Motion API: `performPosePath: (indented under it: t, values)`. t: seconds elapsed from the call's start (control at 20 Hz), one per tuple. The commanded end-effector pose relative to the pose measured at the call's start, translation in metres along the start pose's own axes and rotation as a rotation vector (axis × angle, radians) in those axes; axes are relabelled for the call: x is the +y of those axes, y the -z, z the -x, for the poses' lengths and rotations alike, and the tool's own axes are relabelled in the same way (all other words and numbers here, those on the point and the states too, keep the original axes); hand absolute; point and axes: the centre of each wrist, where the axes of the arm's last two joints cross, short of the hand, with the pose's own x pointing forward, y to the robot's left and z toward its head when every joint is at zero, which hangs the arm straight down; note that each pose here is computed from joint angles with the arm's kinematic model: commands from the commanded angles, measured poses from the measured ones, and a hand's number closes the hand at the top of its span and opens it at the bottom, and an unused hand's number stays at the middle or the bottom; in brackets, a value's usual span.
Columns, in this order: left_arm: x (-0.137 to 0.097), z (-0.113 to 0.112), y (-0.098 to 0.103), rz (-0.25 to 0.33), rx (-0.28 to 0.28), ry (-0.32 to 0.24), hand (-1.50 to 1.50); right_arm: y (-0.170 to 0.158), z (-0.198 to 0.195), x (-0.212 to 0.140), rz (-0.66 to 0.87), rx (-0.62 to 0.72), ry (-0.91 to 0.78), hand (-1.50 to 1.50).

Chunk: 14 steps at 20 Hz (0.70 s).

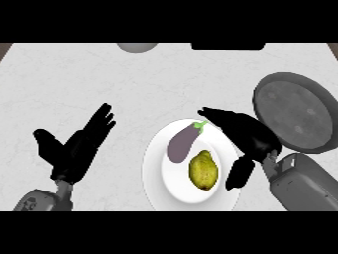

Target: Pick the pear from the plate and place it in the pan

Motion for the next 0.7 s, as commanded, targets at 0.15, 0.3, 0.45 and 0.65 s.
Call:
performPosePath:
  t: [0.15, 0.3, 0.45, 0.65]
  values:
    - [-0.006, 0.004, -0.003, -0.005, -0.011, 0.006, 0.0, -0.005, -0.08, -0.004, -0.188, 0.128, -0.132, -1.5]
    - [0.001, -0.007, -0.003, -0.008, -0.003, -0.015, 0.0, -0.013, -0.104, 0.016, -0.205, 0.146, -0.087, -1.5]
    - [0.011, 0.004, 0.008, -0.013, 0.004, -0.002, 0.0, -0.011, -0.09, 0.025, -0.191, 0.17, -0.086, -1.5]
    - [-0.002, 0.014, -0.007, -0.005, -0.001, -0.016, 0.0, 0.002, -0.091, 0.032, -0.173, 0.2, -0.109, -1.5]
